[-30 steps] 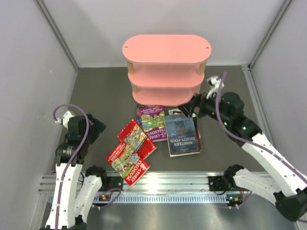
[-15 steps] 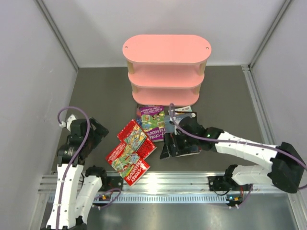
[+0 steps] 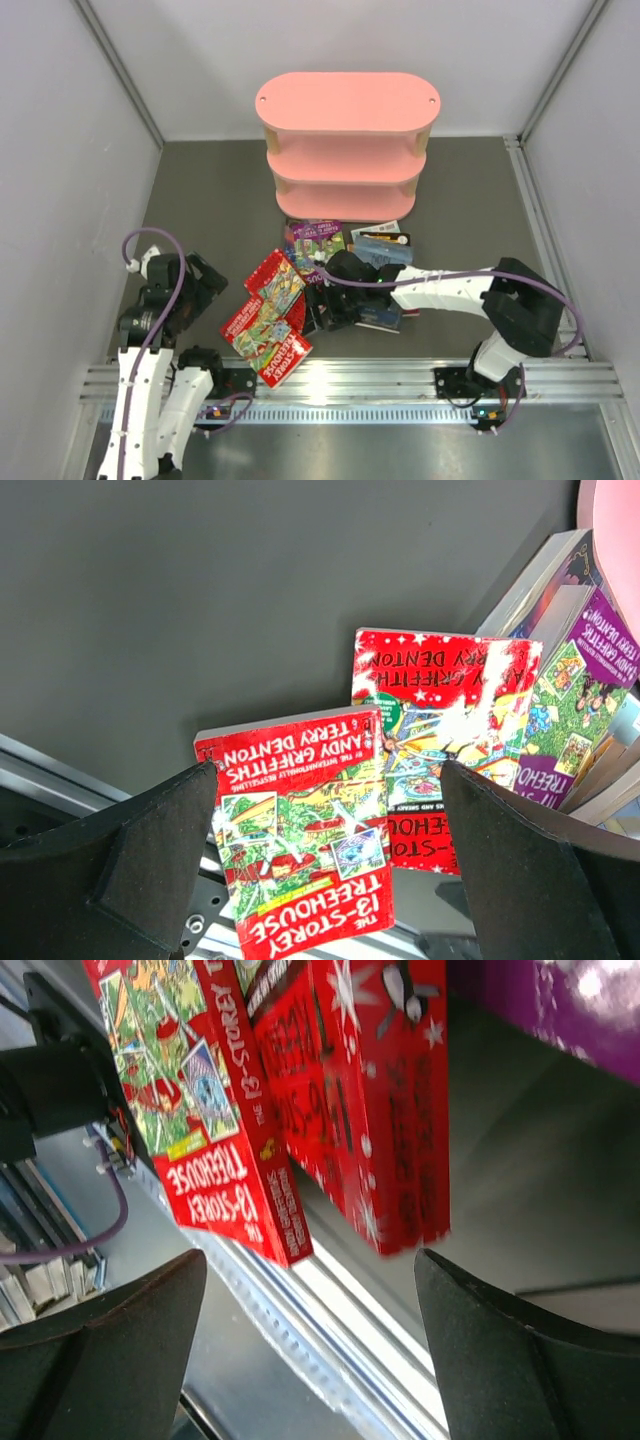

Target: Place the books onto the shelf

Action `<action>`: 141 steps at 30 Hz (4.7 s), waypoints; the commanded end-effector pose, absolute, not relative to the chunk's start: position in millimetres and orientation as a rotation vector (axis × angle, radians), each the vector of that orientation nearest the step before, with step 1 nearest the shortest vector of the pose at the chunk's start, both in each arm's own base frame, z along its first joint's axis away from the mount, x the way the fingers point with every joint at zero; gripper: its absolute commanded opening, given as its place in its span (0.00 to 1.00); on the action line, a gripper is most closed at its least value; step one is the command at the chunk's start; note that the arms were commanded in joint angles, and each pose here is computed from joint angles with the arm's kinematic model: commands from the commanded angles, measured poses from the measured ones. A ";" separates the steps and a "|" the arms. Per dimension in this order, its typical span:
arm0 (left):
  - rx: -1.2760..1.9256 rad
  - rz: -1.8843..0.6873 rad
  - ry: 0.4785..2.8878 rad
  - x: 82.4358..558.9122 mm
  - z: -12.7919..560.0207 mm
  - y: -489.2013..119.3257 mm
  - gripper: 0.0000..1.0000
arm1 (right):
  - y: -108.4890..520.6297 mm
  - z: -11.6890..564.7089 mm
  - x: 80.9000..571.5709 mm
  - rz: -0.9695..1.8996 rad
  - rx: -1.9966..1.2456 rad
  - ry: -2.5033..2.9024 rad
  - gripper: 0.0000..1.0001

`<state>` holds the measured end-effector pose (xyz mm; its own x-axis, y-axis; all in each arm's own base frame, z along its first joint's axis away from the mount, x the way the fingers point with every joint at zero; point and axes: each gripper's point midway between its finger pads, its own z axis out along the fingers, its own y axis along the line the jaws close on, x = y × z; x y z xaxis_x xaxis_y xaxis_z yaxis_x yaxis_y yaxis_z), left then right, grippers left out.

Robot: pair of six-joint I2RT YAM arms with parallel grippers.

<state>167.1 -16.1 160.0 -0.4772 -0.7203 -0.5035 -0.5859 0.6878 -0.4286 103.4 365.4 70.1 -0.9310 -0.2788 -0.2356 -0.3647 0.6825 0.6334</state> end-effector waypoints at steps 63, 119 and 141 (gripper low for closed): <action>-0.961 -0.248 2.212 170.4 166.7 -14.0 0.97 | 301.9 451.2 217.4 1.031 -0.357 1.959 0.00; -1.027 -0.141 2.135 161.3 183.1 5.6 0.97 | 204.5 446.4 385.5 2.061 0.333 1.724 0.10; -1.013 -0.118 2.118 155.5 188.9 9.9 0.98 | 202.8 460.6 356.8 2.064 0.281 1.700 1.00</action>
